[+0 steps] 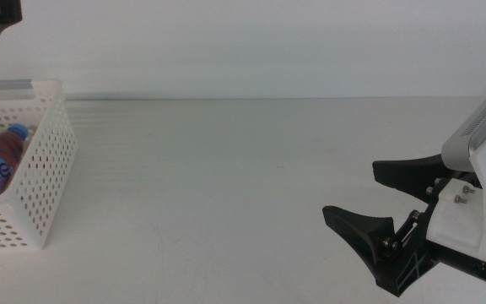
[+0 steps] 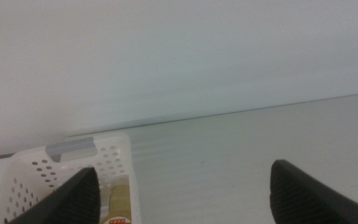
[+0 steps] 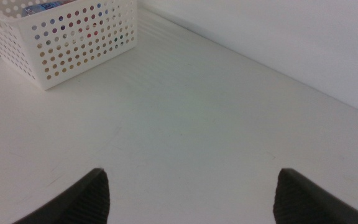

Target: Use arms to grab the bottles and put them into the dustbin to the left of the table.

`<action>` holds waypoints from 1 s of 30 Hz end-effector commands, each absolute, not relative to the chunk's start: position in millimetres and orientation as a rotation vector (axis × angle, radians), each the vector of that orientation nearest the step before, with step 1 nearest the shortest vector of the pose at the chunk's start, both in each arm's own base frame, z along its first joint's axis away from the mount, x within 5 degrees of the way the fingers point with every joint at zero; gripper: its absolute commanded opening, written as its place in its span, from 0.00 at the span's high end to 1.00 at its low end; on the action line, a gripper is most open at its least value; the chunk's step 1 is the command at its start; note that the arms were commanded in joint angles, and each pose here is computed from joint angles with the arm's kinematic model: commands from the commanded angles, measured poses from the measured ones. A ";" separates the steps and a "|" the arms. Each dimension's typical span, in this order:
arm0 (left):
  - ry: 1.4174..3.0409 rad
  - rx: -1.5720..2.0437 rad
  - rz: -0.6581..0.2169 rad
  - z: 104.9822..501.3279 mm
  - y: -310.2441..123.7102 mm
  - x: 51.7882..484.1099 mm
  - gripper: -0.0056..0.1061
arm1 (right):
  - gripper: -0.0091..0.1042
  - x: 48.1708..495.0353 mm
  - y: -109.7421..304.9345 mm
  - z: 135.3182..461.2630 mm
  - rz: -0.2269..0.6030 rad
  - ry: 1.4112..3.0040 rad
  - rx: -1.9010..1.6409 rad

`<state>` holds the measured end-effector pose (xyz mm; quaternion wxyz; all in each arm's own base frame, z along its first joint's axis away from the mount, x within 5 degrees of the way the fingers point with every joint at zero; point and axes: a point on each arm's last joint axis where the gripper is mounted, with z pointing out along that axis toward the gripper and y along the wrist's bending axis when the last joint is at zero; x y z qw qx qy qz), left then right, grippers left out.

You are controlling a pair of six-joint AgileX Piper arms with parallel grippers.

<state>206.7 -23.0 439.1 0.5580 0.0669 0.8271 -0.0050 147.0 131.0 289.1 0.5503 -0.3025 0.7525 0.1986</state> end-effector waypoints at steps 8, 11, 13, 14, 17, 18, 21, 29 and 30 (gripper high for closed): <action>1.773 0.133 -0.038 448.6 -20.5 179.6 0.14 | 0.22 154.4 100.5 313.5 0.373 1.710 -0.562; 1.725 0.125 -0.059 431.6 -20.2 169.4 0.14 | 0.22 154.6 79.9 321.5 0.307 1.684 -0.462; 1.694 0.123 -0.064 418.7 -19.4 161.4 0.14 | 0.22 150.6 66.8 322.9 0.255 1.663 -0.418; 1.687 0.123 -0.064 410.6 -18.8 155.9 0.14 | 0.22 146.9 59.9 322.0 0.222 1.652 -0.402; 1.708 0.125 -0.065 381.3 -16.6 138.0 0.14 | 0.22 128.8 40.7 314.3 0.128 1.616 -0.365; 1.715 0.125 -0.066 371.4 -15.7 130.7 0.14 | 0.22 123.1 35.3 311.9 0.103 1.606 -0.346; 1.724 0.125 -0.067 342.3 -12.9 108.2 0.14 | 0.22 104.0 22.3 300.6 0.048 1.584 -0.289; 1.714 0.112 -0.086 259.7 -7.7 62.4 0.14 | 0.22 70.7 7.4 259.5 -0.032 1.529 -0.191; 1.713 0.103 -0.102 250.3 -7.7 59.2 0.14 | 0.22 67.5 6.8 255.2 -0.035 1.521 -0.187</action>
